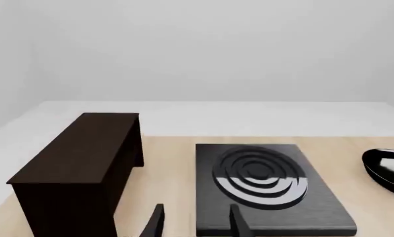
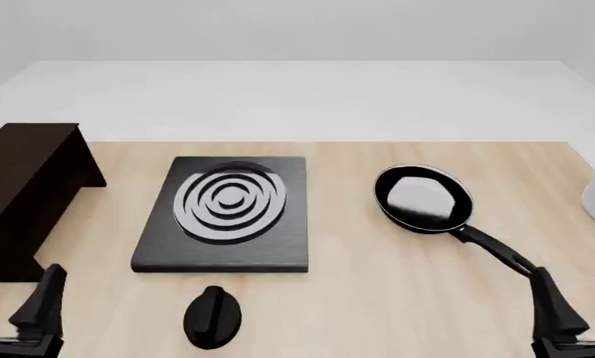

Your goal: Put the frying pan on top of the cabinet.

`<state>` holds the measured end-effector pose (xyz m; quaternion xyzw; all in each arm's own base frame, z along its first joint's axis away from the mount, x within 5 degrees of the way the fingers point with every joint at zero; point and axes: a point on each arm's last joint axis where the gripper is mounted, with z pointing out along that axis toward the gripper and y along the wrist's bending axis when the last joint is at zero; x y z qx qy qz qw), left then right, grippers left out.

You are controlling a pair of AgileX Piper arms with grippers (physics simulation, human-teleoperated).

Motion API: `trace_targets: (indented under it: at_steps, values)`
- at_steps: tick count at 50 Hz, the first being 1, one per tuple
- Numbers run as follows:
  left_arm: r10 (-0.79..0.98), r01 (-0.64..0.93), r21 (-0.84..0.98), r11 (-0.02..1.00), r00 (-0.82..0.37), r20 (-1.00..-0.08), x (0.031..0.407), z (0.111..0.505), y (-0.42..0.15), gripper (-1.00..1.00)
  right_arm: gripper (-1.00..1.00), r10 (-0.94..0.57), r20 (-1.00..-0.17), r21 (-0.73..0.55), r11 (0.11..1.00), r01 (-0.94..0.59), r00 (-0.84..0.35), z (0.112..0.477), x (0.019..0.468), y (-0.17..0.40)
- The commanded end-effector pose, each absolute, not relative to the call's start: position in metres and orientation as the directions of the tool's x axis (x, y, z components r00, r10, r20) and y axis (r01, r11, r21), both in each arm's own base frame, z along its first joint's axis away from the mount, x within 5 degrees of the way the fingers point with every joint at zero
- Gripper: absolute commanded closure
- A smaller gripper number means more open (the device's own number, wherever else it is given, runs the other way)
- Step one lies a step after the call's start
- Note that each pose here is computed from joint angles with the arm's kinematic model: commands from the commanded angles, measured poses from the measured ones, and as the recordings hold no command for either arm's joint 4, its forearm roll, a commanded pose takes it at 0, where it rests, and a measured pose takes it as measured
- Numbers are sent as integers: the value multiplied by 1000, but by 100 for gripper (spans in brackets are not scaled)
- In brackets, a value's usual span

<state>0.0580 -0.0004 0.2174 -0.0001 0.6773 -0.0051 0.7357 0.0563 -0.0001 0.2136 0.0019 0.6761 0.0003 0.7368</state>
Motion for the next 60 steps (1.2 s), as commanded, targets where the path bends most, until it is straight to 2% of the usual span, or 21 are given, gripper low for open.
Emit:
trace_targets:
  at_steps: [1, 16, 25, 36, 41, 47, 50, 52, 55, 60]
  values:
    - [-1, -10, -2, 1000, 79, -997, 57, 213, 1, -100, -100, 0, -996, 0, 1000, 1, 88, 214, 56, 0]
    - [6, 47, 9, 999, 66, -998, 73, 217, -3, -100, -100, 6, -996, 7, 1000, 8, 90, 214, 57, -1]
    - [-109, 224, -86, 971, 91, -990, 92, 262, -20, -100, -100, 9, -996, 10, 1000, 11, 94, 215, 56, -1]
    - [-343, 417, -328, 848, -41, -938, 124, 293, -55, -100, -100, 7, -995, 8, 1000, 15, 97, 215, 56, -1]
    - [-352, 511, -335, 791, -67, -934, 131, 310, -76, -100, -100, 6, -995, 8, 1000, 18, 98, 215, 56, -1]
    - [-462, 542, -499, 677, -215, -860, 149, 312, -105, -100, -100, 4, -995, 6, 1000, 18, 98, 214, 56, -1]
    - [-548, 521, -619, 588, -307, -778, 158, 302, -118, -100, -100, 4, -995, 6, 1000, 19, 98, 215, 56, -1]
    - [-520, 556, -589, 586, -299, -800, 159, 306, -127, -100, -100, 5, -995, 7, 1000, 21, 99, 215, 56, -1]
    - [-527, 549, -647, 530, -384, -758, 170, 298, -152, -100, -100, 6, -995, 8, 1000, 22, 100, 215, 56, -1]
    - [-532, 555, -677, 483, -428, -731, 174, 296, -170, -100, -100, 6, -995, 8, 1000, 23, 99, 215, 56, -1]
